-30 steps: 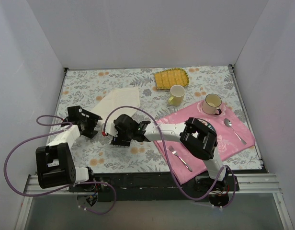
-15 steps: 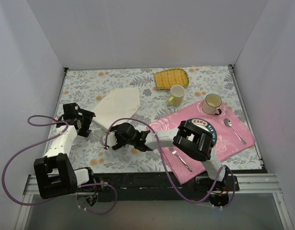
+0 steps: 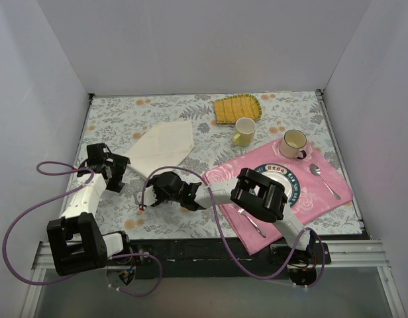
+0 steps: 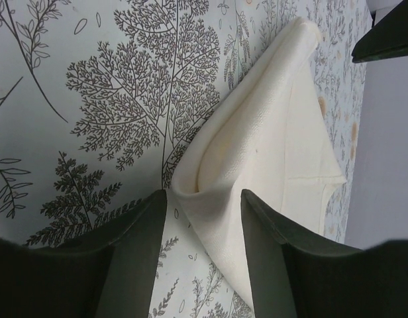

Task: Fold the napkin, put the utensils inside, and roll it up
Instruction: Roll the napkin with the utensil

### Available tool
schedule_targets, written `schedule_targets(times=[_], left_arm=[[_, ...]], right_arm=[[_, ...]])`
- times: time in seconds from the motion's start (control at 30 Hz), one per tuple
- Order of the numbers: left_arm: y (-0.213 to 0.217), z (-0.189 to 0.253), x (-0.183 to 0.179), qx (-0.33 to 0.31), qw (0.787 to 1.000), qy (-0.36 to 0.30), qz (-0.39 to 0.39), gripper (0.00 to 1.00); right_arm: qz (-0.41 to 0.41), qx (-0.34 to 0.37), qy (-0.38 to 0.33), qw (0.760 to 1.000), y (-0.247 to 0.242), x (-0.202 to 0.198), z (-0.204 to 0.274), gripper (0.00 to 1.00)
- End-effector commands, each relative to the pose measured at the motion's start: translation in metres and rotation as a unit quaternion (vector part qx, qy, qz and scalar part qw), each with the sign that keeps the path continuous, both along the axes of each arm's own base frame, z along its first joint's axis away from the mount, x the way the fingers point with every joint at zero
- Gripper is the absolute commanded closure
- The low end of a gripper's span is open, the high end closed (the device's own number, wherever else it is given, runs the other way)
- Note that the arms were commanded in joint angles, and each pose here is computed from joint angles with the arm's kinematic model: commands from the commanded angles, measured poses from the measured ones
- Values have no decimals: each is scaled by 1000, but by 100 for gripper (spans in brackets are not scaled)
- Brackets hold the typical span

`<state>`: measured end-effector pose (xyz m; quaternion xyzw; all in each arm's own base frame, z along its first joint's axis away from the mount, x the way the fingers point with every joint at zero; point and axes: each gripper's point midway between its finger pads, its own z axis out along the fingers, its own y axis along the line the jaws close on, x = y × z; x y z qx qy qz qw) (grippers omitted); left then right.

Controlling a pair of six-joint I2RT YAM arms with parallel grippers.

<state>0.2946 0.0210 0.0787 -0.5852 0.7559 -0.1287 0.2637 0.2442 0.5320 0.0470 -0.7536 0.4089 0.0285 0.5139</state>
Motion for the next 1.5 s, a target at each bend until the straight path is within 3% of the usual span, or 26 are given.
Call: schedule_targets(times=[0.0, 0.4, 0.53, 0.73, 0.97, 1.27, 1.47], left_arm=[[6, 12, 3, 10, 1000, -14, 11, 20], [4, 3, 4, 13, 1000, -9, -13, 21], [-8, -1, 8, -6, 998, -18, -58, 21], [-23, -8, 12, -19, 992, -32, -122, 20], [-31, -22, 6, -40, 990, -30, -133, 20], [-37, -27, 12, -63, 989, -46, -125, 20], [-39, -46, 16, -80, 989, -25, -121, 20]], right_arm=[[25, -23, 8, 999, 6, -7, -22, 43], [29, -37, 4, 999, 9, -5, -33, 70], [24, -32, 8, 999, 9, -5, -31, 80], [1, -5, 22, 1000, 17, 1, -16, 88], [-40, 43, 84, 995, 28, 7, 4, 98], [-93, 100, 168, 976, 23, 25, 26, 99], [-91, 111, 181, 973, 20, 28, 31, 99]])
